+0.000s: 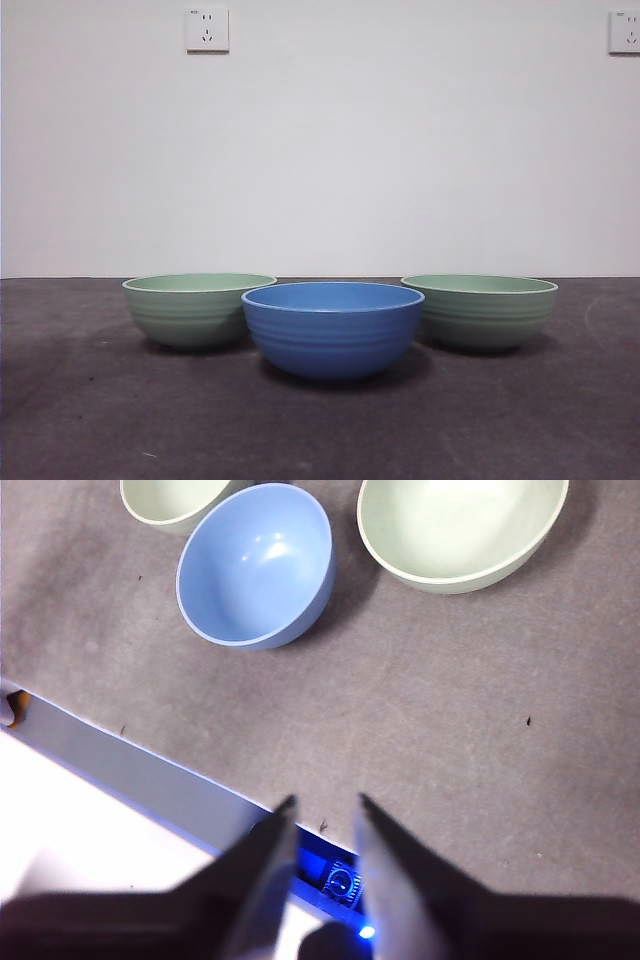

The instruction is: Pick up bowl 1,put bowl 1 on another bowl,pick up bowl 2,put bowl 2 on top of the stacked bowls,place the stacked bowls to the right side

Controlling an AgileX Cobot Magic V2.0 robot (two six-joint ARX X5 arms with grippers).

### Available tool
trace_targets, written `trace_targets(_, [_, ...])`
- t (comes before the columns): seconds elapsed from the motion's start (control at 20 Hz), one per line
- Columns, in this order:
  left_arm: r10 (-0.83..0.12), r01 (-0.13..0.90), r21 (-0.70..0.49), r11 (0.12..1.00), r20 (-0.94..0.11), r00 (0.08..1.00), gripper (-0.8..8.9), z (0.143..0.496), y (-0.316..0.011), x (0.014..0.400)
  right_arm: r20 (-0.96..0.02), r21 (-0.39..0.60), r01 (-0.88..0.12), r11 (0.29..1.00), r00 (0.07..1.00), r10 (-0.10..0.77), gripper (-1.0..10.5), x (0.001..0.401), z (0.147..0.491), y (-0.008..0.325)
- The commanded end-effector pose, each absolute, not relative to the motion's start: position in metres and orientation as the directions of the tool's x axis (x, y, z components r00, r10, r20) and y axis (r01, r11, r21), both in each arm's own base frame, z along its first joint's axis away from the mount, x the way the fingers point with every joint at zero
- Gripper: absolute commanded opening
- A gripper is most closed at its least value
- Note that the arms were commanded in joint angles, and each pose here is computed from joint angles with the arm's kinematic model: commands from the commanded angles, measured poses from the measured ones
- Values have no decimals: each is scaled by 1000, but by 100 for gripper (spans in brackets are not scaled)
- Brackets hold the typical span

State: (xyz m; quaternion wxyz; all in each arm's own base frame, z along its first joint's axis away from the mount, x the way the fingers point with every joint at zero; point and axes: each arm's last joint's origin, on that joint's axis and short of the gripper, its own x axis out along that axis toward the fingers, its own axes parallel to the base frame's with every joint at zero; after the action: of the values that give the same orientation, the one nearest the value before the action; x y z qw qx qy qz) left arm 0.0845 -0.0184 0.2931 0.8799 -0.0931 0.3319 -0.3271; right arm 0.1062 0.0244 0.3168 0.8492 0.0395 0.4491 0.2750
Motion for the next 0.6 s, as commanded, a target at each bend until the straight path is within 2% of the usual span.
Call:
trace_targets(0.05, [-640,518,-378,767,-515,571,604,294,-19,85,-737,327,-416,849,450,504,580,106,318,25])
trace_targets(0.6, [-632,503,-384,774,-517,578,601,295,-18,85,-755,359,-372,856,423,501,599,118,314,26])
